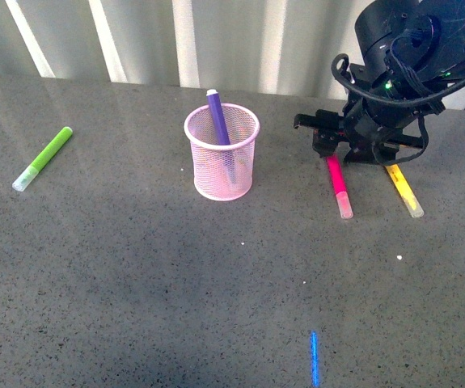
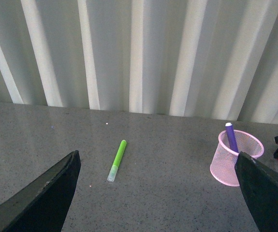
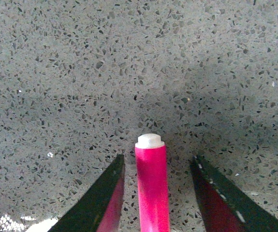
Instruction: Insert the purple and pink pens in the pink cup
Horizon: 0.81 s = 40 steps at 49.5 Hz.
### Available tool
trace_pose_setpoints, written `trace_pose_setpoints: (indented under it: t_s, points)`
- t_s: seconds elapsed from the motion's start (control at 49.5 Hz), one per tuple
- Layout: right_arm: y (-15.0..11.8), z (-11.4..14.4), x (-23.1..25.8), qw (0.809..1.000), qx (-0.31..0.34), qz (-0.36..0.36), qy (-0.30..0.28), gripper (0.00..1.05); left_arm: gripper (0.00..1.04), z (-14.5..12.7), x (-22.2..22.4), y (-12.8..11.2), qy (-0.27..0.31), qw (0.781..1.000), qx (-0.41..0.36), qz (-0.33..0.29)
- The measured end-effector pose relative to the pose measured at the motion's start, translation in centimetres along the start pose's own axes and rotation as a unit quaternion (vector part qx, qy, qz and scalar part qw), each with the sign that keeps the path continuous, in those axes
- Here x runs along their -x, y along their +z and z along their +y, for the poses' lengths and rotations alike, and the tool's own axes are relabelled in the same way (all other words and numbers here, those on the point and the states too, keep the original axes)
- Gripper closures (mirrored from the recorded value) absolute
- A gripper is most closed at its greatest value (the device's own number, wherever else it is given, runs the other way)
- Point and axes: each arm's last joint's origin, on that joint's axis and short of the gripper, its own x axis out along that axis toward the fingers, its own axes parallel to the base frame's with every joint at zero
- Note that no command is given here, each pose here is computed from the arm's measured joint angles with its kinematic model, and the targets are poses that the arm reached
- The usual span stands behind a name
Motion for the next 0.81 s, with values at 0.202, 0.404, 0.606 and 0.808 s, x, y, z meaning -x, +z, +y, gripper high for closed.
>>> trace_pose_setpoints:
  t_s: [0.202, 0.404, 0.606, 0.808]
  points:
    - [-0.1, -0.3, 0.2, 1.0, -0.002, -0.009, 0.01, 0.9, 0.07, 0.0, 0.0, 0.0, 0.0, 1.0, 0.0, 0.0]
    - [-0.2, -0.5, 0.6, 0.998, -0.017, -0.053, 0.025, 0.93, 0.07, 0.0, 0.0, 0.0, 0.0, 1.0, 0.0, 0.0]
    - [1.1, -0.2, 4.2, 0.982, -0.02, -0.185, 0.03, 0.94, 0.07, 0.0, 0.0, 0.0, 0.0, 1.0, 0.0, 0.0]
    - [3.4, 1.6, 11.0, 0.937, -0.004, -0.339, 0.085, 0.94, 0.07, 0.0, 0.0, 0.0, 0.0, 1.0, 0.0, 0.0]
